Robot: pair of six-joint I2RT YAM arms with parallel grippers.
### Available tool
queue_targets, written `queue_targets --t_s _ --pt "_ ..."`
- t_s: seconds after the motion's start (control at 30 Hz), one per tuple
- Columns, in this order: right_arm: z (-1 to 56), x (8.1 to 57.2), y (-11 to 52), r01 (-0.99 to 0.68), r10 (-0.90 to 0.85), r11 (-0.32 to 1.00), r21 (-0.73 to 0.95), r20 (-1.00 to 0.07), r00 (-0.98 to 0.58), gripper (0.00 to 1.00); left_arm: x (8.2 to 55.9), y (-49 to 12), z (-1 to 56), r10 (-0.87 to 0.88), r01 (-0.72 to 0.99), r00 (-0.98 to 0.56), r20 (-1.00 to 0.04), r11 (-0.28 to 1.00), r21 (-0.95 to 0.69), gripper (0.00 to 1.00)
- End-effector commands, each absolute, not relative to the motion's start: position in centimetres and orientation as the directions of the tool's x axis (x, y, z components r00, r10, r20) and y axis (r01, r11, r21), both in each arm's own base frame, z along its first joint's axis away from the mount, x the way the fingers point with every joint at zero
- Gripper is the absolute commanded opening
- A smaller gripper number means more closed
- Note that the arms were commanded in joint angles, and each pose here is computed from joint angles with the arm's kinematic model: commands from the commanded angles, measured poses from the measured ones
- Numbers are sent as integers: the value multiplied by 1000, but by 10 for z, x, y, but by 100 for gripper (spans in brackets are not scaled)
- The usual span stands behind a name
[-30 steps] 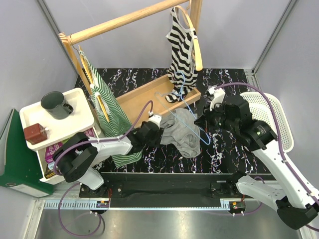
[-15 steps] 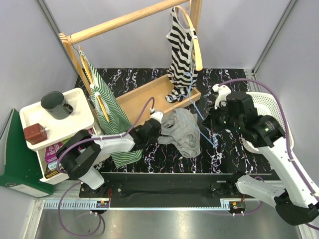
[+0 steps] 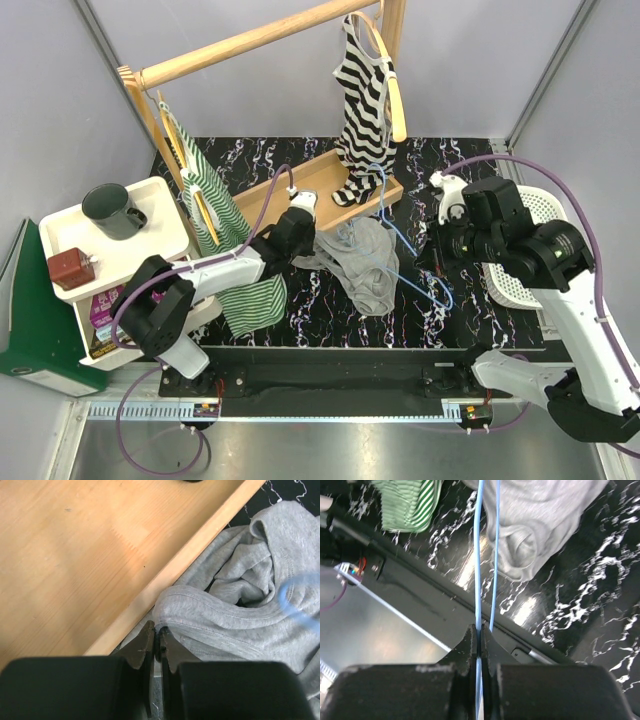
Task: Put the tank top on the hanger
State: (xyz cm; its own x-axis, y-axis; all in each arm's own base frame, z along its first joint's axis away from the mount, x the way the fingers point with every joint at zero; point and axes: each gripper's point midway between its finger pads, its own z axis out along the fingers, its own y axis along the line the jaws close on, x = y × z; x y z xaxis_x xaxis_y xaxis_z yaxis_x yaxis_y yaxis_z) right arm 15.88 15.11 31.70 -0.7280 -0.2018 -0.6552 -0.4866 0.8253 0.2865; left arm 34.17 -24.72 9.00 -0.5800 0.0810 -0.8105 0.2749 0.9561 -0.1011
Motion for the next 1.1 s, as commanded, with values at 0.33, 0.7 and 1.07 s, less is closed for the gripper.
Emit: queue_targets --t_s 0.33,0.7,1.07 --pt "305 141 169 -544 -214 747 383 -636 -742 0 354 -263 123 43 313 -547 -836 937 -157 7" --pt "299 159 177 -541 -196 752 377 -655 -730 0 348 -271 131 35 348 -556 -830 917 -194 5" --pt "282 168 185 -538 -208 752 381 -637 -742 0 339 -267 140 34 362 -555 -831 910 -204 1"
